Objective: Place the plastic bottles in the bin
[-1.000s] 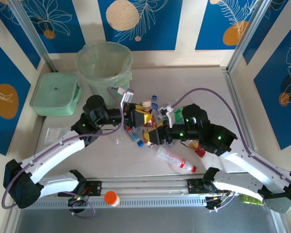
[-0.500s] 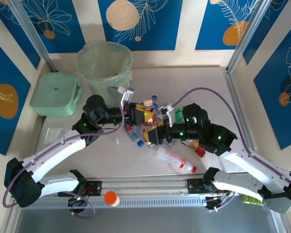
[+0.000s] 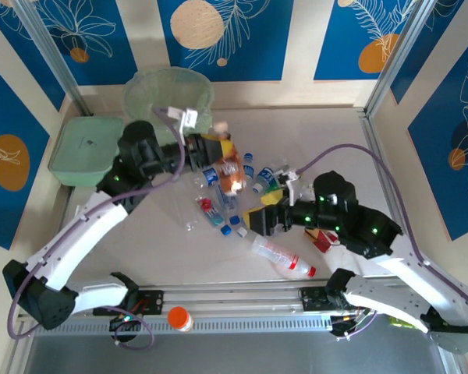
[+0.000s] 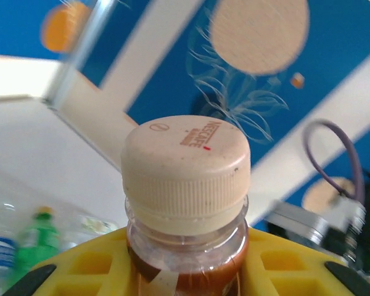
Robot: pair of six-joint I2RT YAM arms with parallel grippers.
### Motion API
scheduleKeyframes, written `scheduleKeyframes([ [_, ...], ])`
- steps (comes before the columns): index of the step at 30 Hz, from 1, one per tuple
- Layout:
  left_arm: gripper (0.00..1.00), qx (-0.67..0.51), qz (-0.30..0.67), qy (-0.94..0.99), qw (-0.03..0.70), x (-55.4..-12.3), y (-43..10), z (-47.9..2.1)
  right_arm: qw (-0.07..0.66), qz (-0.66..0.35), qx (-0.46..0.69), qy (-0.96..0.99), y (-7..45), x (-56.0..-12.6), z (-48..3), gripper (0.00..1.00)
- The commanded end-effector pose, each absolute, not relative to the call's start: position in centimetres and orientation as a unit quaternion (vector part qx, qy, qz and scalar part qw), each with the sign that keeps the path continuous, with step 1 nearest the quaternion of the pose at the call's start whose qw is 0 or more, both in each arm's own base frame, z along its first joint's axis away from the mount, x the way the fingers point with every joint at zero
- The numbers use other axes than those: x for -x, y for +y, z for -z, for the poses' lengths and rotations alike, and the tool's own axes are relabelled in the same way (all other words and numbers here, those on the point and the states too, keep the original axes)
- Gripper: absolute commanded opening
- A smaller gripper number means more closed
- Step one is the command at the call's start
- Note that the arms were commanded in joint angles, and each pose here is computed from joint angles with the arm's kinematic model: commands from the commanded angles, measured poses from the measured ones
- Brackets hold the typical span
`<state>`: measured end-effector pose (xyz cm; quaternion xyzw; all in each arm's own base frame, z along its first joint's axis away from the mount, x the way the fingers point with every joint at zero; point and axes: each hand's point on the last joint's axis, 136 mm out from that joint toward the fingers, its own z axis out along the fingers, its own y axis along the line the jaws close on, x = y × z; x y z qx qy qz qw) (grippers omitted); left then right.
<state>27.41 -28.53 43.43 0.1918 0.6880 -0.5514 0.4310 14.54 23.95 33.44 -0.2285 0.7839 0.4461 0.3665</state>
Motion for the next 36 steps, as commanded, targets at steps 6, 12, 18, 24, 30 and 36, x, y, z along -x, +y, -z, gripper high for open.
scheduleKeyframes([
  [6,0.06,-0.011,0.368,0.786,0.496,-39.3,-19.4,-44.1,0.377,-0.430,0.210,0.793,21.5,-14.9,-33.5,1.00],
  [12,0.08,0.084,0.240,0.813,0.523,-45.1,-13.7,-44.6,0.364,-0.423,0.208,0.803,21.0,-15.2,-32.1,0.99],
  [18,0.06,0.135,0.155,0.841,0.500,-49.8,-10.6,-41.9,0.344,-0.433,0.206,0.807,21.2,-15.1,-31.1,0.99],
  [24,0.03,0.169,0.072,0.867,0.464,-52.3,-8.5,-37.9,0.337,-0.432,0.204,0.811,21.4,-15.4,-30.4,0.98],
  [30,0.04,0.183,0.005,0.885,0.428,-53.4,-6.9,-33.5,0.327,-0.435,0.196,0.816,21.6,-15.6,-29.4,0.98],
  [36,0.09,0.189,-0.029,0.898,0.395,-54.4,-6.2,-29.7,0.318,-0.432,0.188,0.823,21.7,-15.8,-28.1,0.98],
])
